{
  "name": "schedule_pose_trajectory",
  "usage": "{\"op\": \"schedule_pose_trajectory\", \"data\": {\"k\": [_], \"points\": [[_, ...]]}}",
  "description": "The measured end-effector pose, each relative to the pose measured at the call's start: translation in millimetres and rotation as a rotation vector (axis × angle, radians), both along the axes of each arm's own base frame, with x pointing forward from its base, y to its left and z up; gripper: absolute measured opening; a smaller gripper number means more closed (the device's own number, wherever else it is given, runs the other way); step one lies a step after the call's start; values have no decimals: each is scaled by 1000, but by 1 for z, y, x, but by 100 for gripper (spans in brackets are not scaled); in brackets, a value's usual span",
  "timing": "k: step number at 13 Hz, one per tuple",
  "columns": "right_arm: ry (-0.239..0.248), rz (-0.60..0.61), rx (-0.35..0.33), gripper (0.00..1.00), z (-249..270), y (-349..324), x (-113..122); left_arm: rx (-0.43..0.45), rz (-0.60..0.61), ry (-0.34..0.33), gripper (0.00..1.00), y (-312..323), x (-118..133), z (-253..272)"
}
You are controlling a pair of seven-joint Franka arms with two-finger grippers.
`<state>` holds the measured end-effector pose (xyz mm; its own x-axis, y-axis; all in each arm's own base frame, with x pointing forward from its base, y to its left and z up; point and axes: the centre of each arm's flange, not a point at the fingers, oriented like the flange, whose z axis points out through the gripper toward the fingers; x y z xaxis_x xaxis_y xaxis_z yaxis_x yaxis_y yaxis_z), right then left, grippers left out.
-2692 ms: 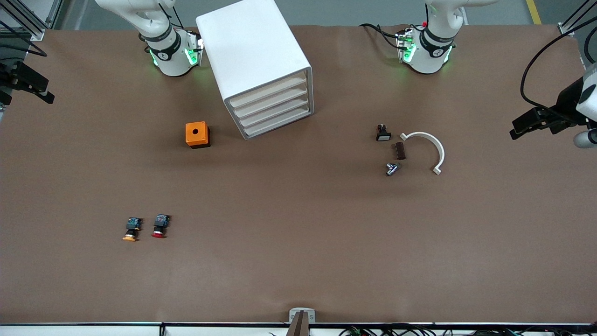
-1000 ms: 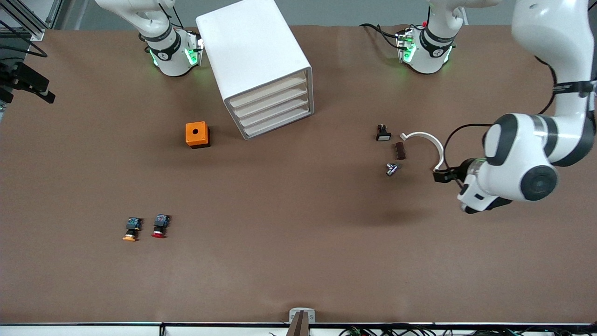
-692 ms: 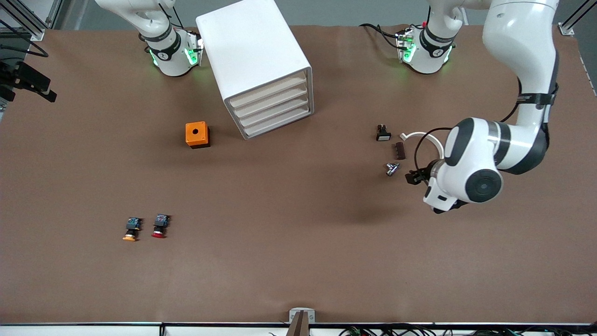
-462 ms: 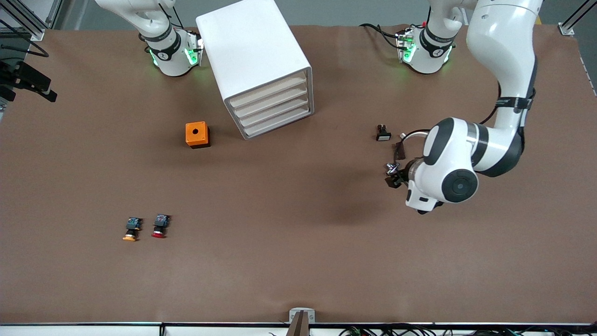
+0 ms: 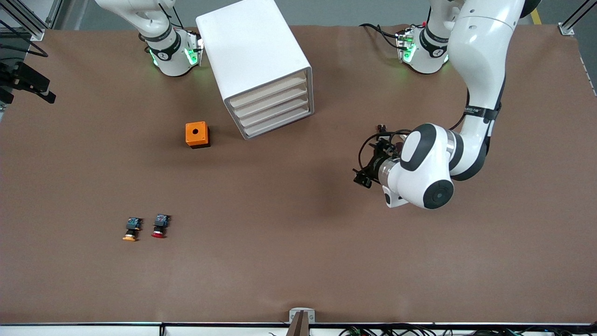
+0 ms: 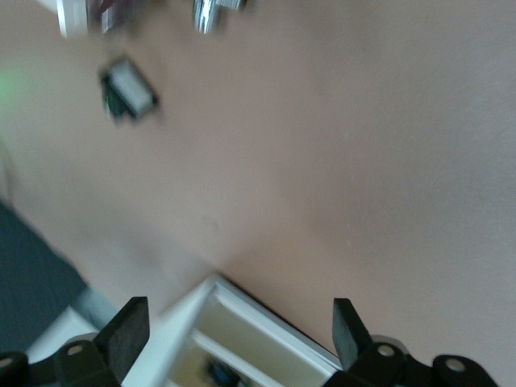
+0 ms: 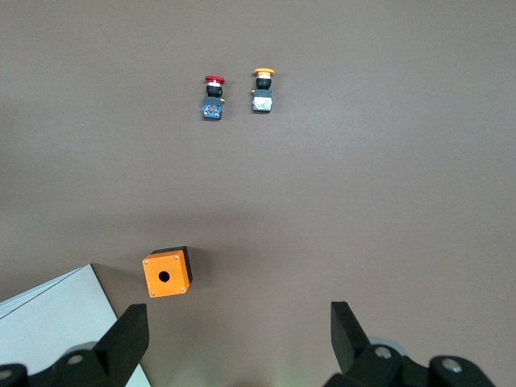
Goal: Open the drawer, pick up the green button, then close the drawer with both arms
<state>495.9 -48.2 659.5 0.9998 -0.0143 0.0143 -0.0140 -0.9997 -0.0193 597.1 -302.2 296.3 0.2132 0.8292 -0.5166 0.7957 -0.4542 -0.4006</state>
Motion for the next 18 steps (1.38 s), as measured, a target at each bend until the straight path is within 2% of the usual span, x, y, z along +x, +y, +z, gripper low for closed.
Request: {"op": "schedule_pose_trajectory", "data": {"k": [2,5,7,10,14,18], "points": [[1,0,0,100,0,0,0,17,150,121,100,-17,-6,-12],[-3,0,0,100,2,0,0,96,316,308,100,-49,-19,-36],[-17,0,-2,100,9,0,0,143,387,411,100,-65,-28,-53],[-6,0,-1,100,9,0,-1,206,432,548,100,-86,-46,-72],[36,2,-2,100,-13,-1,13,256,447,655,100,-107,-65,-90],[43,2,-6,100,-32,-2,32,294,457,726,100,-127,-83,-107]]}}
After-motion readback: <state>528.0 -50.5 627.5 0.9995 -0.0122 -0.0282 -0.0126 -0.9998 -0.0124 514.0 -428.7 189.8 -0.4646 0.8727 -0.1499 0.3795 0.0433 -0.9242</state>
